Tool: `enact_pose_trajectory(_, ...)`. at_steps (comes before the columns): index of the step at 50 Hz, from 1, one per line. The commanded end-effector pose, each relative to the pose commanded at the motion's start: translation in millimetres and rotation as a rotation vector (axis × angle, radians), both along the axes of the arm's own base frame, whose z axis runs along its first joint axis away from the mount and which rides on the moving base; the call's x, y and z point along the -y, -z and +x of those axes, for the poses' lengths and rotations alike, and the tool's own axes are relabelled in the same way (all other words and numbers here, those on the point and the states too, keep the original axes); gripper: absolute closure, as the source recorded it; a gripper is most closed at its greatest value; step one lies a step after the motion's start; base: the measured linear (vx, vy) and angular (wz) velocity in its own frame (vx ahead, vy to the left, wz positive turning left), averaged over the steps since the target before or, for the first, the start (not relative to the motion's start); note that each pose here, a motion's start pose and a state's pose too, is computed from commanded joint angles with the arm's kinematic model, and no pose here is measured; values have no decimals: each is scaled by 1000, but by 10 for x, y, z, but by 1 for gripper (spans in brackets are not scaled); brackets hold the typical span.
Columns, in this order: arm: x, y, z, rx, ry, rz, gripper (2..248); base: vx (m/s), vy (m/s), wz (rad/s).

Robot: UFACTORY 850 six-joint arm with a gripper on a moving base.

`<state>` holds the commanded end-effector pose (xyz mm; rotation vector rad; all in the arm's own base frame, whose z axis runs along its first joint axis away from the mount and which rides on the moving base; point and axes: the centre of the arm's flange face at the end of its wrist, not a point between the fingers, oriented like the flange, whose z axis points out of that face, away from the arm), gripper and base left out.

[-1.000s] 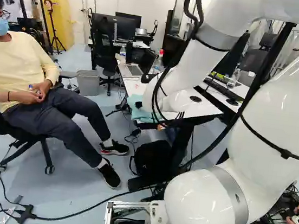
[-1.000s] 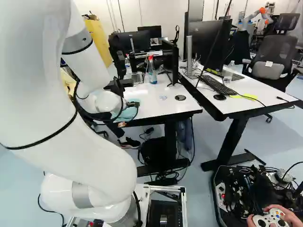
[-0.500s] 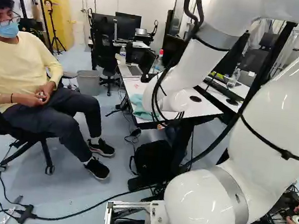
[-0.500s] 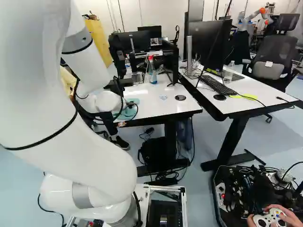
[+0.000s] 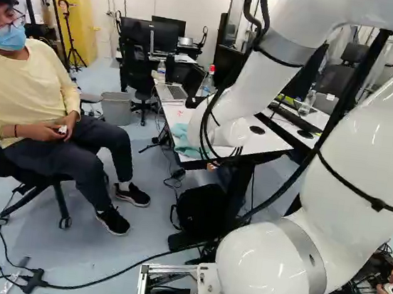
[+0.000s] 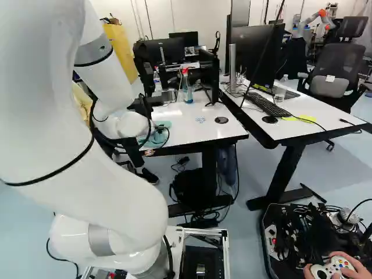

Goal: Clean the table with the green towel

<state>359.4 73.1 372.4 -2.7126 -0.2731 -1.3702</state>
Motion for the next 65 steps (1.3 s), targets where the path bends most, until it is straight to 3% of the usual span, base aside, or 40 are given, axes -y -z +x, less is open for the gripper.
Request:
enact_pose_trajectory(25, 117, -240, -37, 57, 30, 11, 199, 0, 0, 0)
enact_pose_trajectory(65, 642, -554, -237, 87, 174, 10, 199, 0, 0, 0)
